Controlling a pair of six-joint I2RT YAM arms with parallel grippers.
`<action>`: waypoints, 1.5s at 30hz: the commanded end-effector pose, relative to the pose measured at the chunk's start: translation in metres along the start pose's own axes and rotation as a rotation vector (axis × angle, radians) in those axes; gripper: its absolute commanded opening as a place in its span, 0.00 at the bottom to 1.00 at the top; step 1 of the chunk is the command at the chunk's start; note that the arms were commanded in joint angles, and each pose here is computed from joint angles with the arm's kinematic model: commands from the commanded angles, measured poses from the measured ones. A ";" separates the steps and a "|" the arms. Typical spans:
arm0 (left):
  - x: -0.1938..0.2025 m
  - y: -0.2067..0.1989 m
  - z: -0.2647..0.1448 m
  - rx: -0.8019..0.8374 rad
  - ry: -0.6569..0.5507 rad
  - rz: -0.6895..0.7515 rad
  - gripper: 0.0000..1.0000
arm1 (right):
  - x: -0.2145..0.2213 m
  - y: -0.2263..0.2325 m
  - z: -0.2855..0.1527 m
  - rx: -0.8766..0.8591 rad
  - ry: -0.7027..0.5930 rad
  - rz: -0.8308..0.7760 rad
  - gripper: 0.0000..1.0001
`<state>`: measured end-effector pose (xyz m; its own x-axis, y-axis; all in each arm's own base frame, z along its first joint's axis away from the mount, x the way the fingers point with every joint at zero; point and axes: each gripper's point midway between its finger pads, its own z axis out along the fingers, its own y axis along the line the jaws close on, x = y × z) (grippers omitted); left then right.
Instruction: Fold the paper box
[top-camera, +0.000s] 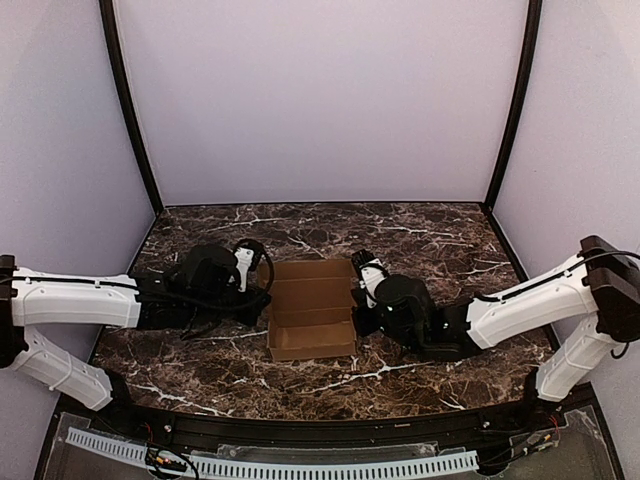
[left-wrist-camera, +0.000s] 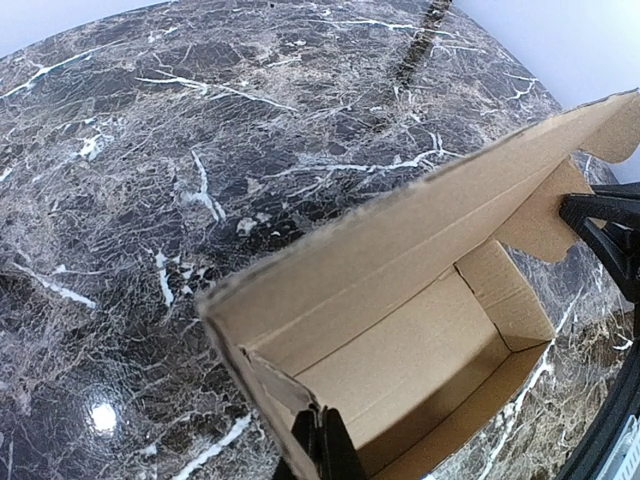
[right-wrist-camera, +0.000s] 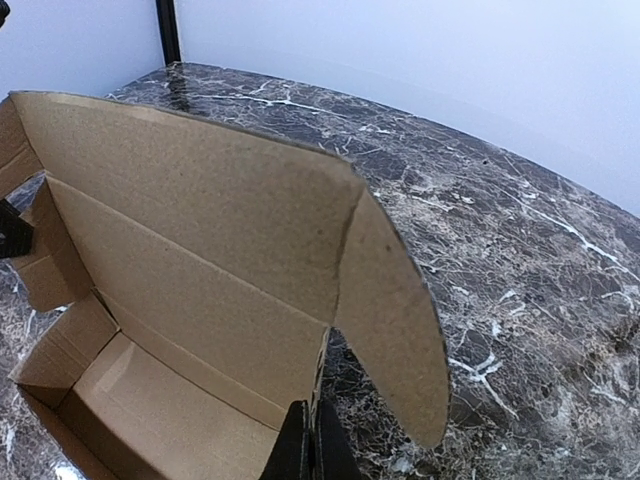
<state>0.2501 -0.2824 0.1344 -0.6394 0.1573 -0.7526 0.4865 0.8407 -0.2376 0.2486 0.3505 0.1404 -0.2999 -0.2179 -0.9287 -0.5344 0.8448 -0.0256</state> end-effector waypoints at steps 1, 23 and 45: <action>-0.022 -0.027 -0.002 0.092 -0.041 0.003 0.00 | -0.018 0.027 0.000 -0.034 -0.038 0.039 0.00; -0.023 -0.038 -0.001 0.127 -0.034 0.021 0.00 | -0.028 0.076 0.005 -0.076 -0.057 0.001 0.00; 0.003 -0.040 -0.008 0.156 -0.009 0.019 0.00 | 0.018 0.077 0.016 -0.013 0.038 0.039 0.00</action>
<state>0.2489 -0.2751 0.1289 -0.6447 0.1751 -0.7441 0.4636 0.8635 -0.1984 0.2444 0.3800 0.1231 -0.3101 -0.2255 -0.9236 -0.3990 0.9126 -0.0889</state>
